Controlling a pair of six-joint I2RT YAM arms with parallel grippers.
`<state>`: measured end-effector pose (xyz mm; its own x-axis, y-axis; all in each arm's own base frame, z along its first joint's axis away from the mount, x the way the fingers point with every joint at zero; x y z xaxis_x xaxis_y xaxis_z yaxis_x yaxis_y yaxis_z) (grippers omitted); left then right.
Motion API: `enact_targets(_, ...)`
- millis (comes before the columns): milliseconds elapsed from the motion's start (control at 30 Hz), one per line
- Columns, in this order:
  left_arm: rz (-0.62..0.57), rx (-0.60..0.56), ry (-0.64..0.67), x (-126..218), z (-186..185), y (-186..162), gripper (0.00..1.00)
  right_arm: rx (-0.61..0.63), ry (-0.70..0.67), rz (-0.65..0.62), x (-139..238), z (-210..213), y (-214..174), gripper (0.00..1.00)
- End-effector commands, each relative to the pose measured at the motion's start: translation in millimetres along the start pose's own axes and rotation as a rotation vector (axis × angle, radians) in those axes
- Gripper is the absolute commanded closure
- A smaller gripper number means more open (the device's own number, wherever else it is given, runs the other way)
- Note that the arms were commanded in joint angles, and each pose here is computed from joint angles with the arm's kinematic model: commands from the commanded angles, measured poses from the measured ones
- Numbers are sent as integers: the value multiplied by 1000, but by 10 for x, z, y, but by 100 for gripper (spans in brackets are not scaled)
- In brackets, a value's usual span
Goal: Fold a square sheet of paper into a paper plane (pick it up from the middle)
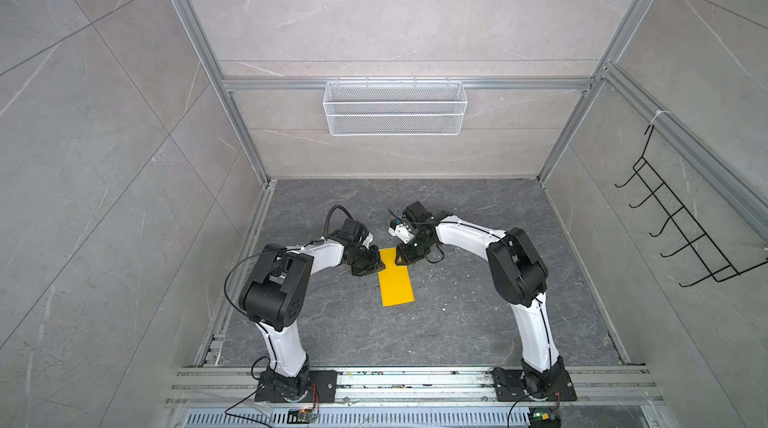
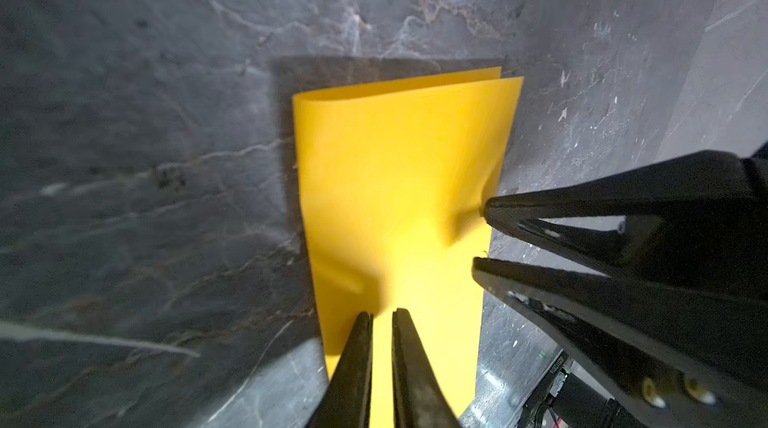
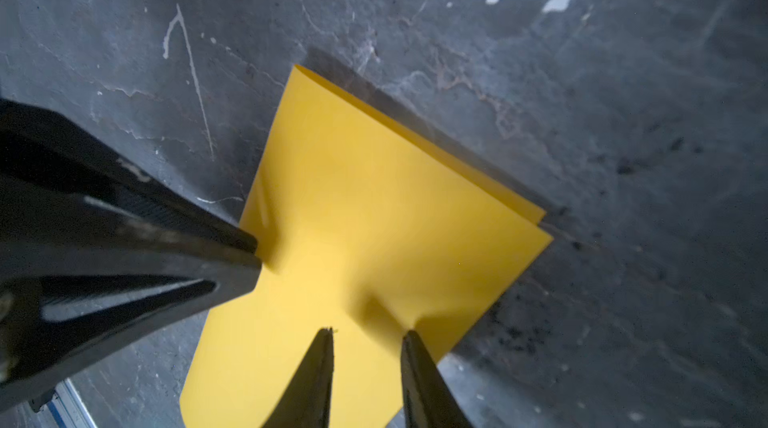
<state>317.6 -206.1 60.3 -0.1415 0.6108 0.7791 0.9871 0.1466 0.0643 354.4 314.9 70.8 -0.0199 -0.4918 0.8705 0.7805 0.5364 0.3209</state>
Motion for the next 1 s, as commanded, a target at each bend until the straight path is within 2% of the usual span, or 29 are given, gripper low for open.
enact_targets(0,14,-2,28,16,77,-47,85,-45,20,-110,381,204,103,67)
enact_targets(200,23,48,48,1,182,-145,85,-199,-24,-126,372,453,-266,66)
enact_targets(433,15,73,49,-47,228,-152,85,-301,17,-177,272,801,-600,67)
enact_targets(633,11,84,27,-65,201,-130,85,-297,32,-204,227,923,-575,71)
enact_targets(967,19,102,17,-66,201,-161,86,-313,108,-177,-45,1123,-547,89)
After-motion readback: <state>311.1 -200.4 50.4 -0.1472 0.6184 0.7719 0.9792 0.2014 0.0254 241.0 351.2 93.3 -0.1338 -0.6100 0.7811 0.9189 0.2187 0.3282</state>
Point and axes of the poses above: each gripper's point midway between its finger pads, its own x axis back along the fingers, its own z axis along the line the jaws close on, y = z × x, the point moved 4 cm from there along x, back along the fingers, and after that the axes turned 3 degrees about x, right-handed, at the moved point
